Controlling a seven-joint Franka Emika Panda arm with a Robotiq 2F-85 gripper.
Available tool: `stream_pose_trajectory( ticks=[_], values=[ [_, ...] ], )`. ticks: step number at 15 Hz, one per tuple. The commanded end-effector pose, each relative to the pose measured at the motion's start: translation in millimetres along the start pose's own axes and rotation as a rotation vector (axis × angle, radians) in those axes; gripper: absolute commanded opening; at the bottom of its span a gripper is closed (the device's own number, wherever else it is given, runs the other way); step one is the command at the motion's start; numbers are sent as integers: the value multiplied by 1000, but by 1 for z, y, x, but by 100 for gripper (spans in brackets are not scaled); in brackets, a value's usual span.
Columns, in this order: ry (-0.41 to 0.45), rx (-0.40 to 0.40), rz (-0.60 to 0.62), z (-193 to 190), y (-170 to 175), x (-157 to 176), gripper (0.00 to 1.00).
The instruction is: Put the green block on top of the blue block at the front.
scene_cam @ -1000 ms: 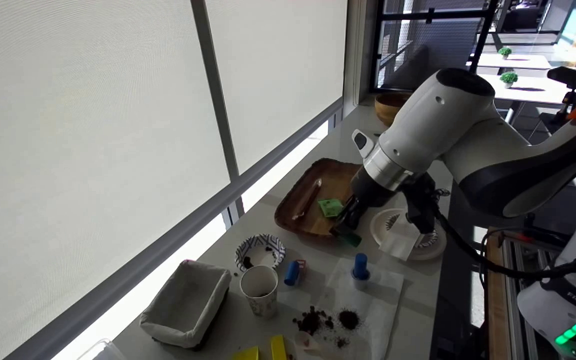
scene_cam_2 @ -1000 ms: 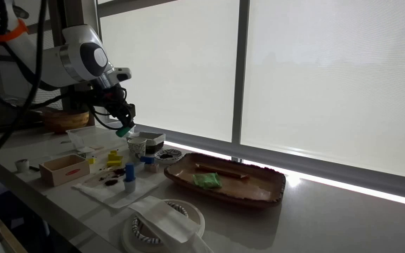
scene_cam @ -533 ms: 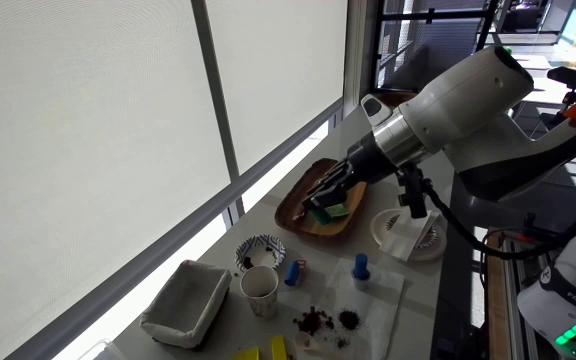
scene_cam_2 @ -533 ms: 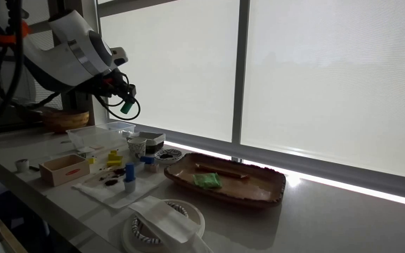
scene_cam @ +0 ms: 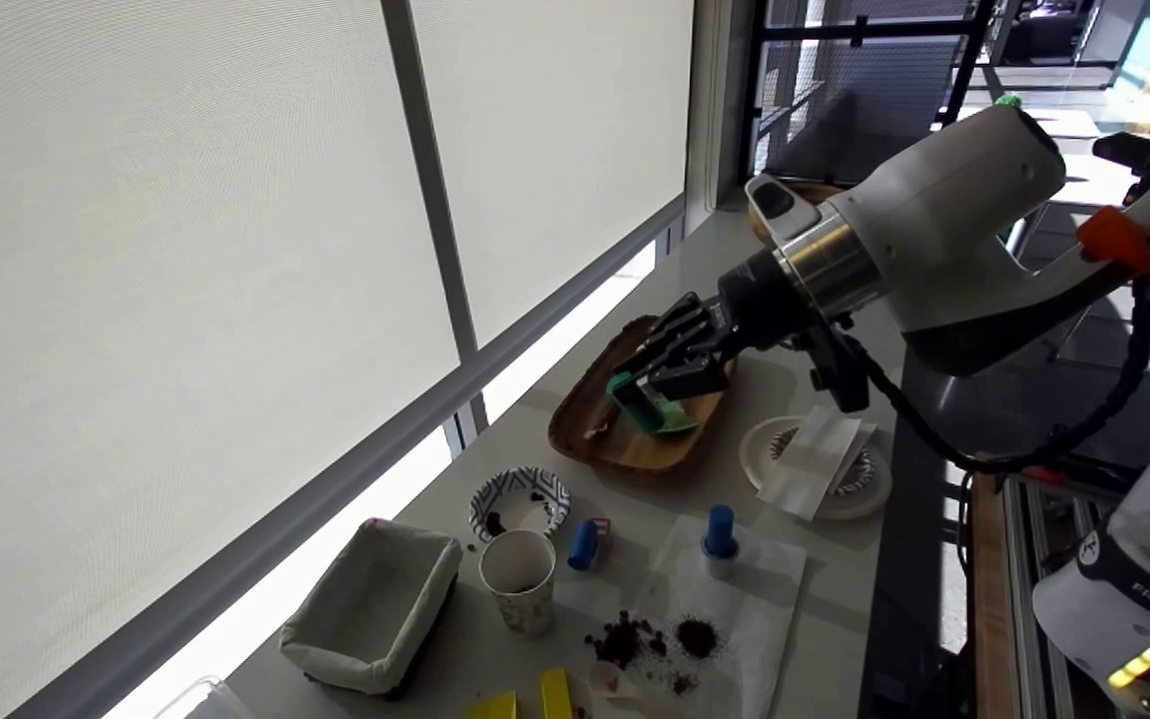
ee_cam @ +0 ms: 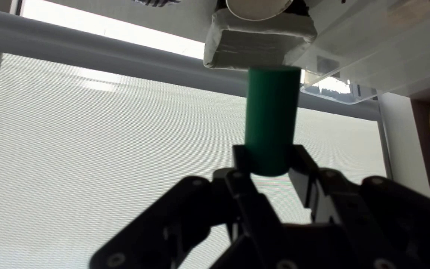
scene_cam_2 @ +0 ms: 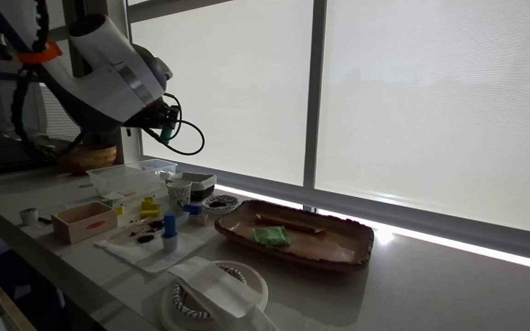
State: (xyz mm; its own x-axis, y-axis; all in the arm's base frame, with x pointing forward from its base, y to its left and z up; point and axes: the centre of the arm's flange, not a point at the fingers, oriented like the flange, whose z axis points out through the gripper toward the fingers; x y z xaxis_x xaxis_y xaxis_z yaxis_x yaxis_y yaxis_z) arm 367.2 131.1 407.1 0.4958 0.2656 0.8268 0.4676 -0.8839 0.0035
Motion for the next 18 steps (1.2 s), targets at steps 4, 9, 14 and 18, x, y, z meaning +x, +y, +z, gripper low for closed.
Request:
stream_pose_trajectory(
  ticks=[4,9,14,18],
  values=[
    [2,3,-2,0,-1,1,33],
    [20,20,50,-3,22,-48,8],
    [182,109,128,-30,55,-80,8],
    [192,196,68,-36,72,-106,8]
  ],
)
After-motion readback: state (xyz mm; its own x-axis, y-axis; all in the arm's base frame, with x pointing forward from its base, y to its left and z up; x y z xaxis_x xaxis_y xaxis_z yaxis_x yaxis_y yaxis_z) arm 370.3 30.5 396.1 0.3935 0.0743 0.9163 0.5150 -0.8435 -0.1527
